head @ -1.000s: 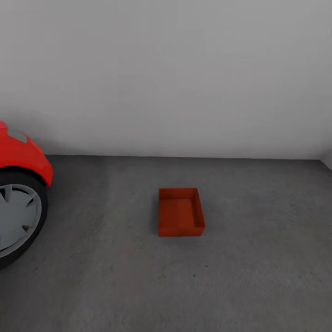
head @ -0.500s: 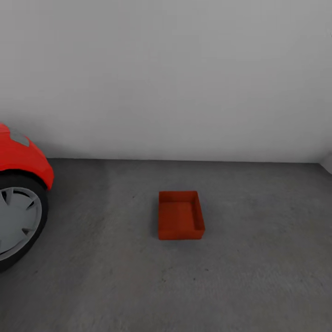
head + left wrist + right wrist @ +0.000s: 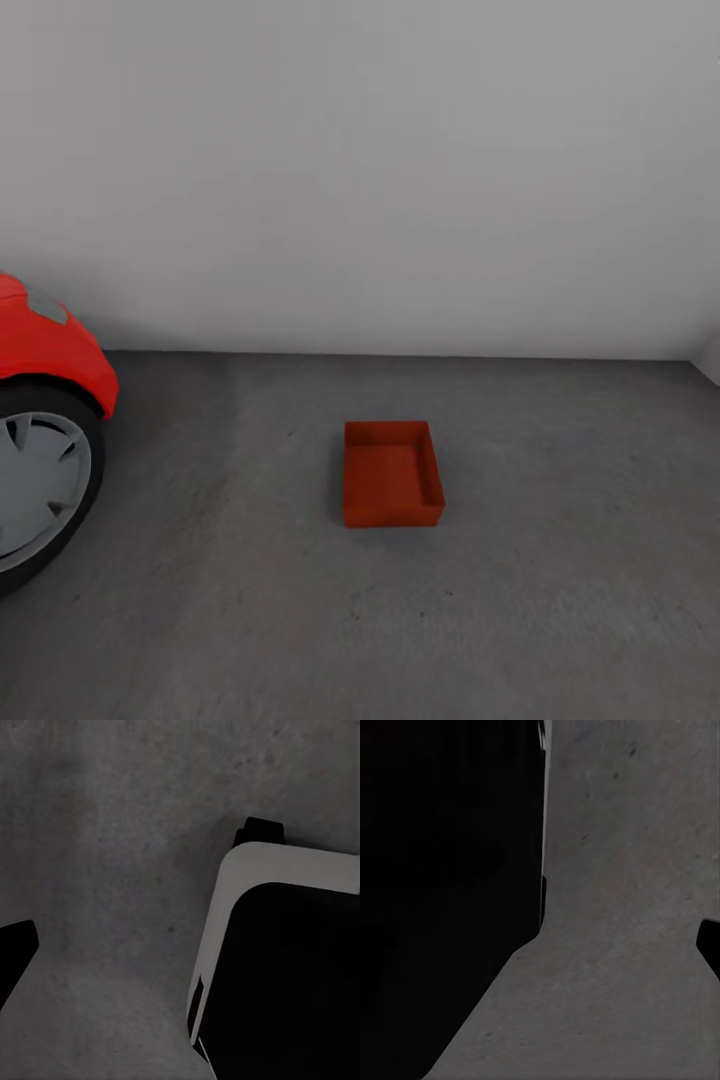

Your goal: Move the two storage containers from the living room to the garage. In the garage, place one container on the floor and stack the other container on top of it (either order is fine).

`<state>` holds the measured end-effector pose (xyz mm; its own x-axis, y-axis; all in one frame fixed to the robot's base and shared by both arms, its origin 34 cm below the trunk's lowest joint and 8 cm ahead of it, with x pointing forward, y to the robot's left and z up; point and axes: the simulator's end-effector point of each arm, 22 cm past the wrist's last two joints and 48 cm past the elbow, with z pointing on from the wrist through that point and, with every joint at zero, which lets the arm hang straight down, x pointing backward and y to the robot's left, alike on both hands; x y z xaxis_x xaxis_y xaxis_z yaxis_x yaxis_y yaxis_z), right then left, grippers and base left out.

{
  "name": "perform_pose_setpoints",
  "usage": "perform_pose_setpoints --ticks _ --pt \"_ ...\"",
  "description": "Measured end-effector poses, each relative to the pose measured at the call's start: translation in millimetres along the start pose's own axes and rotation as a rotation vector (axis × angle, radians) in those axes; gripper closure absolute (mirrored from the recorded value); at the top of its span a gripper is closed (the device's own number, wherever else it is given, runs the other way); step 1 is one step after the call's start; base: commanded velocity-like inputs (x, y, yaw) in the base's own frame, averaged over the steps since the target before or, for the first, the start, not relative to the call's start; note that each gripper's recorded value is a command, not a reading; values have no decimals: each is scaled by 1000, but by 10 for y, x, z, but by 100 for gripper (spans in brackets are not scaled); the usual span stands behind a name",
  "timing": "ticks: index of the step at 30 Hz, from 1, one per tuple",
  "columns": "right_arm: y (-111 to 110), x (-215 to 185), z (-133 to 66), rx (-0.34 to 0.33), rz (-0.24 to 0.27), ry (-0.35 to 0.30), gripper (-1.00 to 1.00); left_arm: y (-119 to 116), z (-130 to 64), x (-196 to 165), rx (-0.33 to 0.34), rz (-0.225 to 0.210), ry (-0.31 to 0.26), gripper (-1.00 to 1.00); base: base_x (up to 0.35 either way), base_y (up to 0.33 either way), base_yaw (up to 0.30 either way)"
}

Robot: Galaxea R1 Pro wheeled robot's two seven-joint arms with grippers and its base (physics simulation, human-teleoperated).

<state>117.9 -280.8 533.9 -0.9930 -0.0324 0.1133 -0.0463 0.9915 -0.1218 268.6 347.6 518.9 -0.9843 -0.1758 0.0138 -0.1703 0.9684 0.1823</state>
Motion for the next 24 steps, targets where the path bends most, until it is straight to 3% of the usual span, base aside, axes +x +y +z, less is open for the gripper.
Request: perform_pose_setpoints --ticks 24 --pt "-19 -152 -12 3 6 -38 -100 -17 -62 -155 7 -7 -38 -100 0 0 0"
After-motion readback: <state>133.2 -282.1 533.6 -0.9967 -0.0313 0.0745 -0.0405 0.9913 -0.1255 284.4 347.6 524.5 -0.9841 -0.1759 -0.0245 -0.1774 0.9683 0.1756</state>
